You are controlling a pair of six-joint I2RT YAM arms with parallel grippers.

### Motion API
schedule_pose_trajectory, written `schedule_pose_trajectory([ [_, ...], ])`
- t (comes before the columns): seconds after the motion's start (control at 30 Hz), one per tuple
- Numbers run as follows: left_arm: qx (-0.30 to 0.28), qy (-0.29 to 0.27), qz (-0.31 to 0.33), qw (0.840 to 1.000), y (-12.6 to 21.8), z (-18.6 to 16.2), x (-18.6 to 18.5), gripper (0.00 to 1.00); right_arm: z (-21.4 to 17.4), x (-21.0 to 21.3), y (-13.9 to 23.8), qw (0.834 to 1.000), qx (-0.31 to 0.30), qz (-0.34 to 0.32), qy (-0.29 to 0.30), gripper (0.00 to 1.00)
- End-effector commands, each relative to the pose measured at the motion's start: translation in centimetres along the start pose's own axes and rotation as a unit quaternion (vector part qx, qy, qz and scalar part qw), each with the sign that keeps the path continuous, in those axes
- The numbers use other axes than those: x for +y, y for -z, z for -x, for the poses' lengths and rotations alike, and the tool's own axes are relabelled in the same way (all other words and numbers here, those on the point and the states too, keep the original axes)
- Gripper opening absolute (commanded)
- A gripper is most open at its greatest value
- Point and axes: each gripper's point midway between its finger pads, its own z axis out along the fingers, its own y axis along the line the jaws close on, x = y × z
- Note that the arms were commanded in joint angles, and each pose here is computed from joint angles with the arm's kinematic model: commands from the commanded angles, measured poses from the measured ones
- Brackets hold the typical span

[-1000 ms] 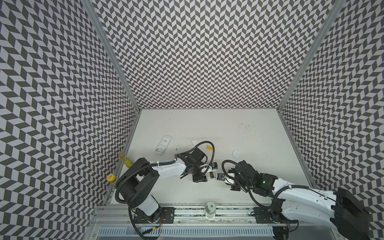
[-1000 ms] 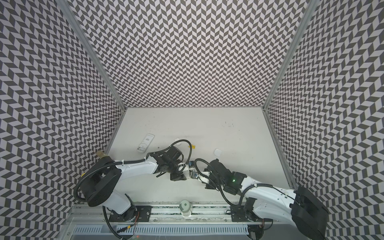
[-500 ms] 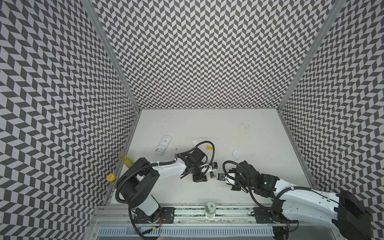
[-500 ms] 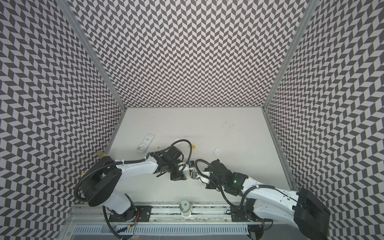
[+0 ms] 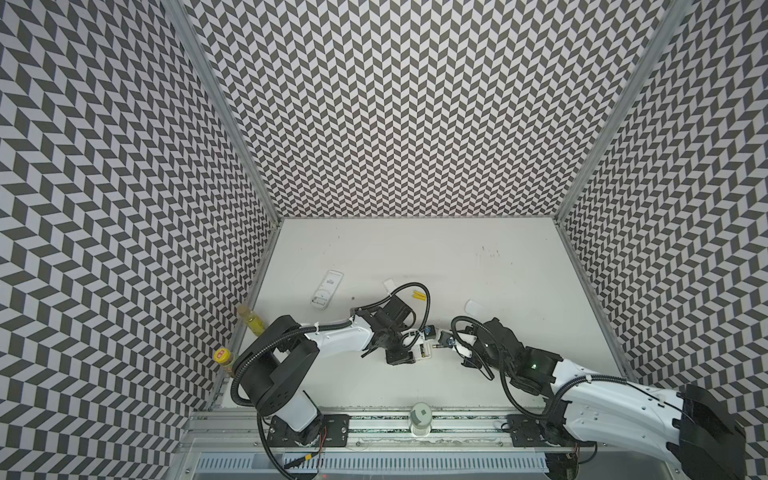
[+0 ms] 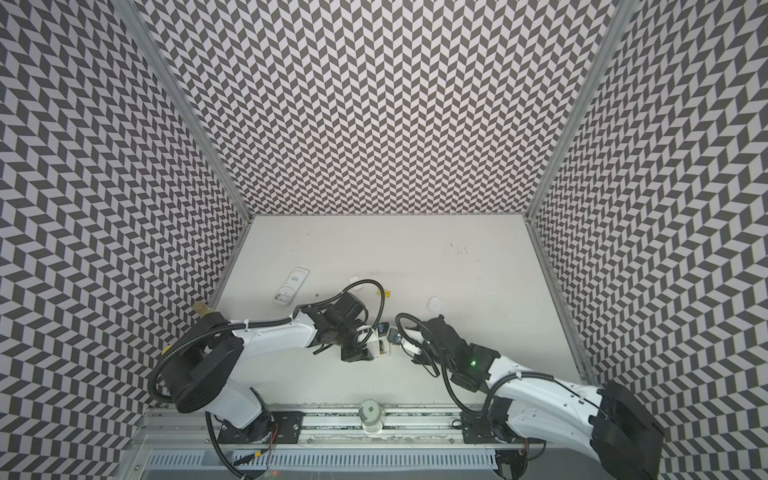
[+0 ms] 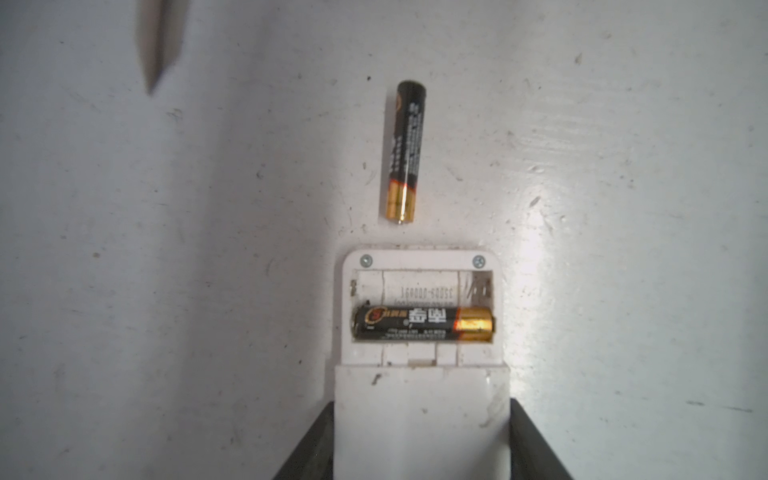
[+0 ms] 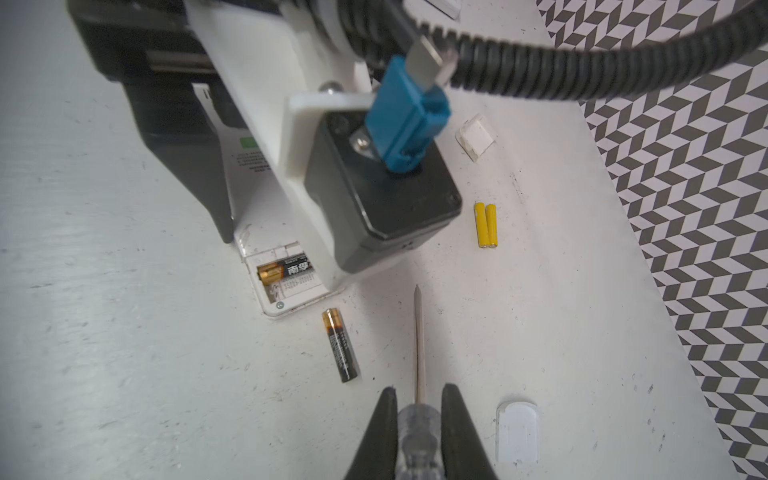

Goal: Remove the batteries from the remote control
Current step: 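Pry the farther battery out of the compartment with the screwdriver tip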

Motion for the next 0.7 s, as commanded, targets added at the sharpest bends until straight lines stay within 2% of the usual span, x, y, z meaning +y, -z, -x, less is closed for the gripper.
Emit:
schedule_pose_trajectory([
  [0.0,0.023,-0.003,-0.044,0.999,-0.4,-1.1,-2.3,0.35,0.6,-0.8,-0.1,1.000,-0.014,-0.021,-0.004,0.00],
  [0.2,0.023,-0.003,-0.037,0.999,-0.3,-1.1,-2.0,0.35,0.3,-0.6,0.0,1.000,-0.010,-0.015,-0.006,0.00],
  [0.4,0.021,-0.007,-0.024,0.999,0.1,-1.1,-1.8,0.35,1.1,0.2,1.0,0.999,-0.036,0.013,-0.008,0.00],
  [0.67,0.017,-0.007,-0.011,1.000,0.7,-1.3,-1.4,0.35,3.4,0.3,2.6,0.995,-0.066,0.056,-0.059,0.00],
])
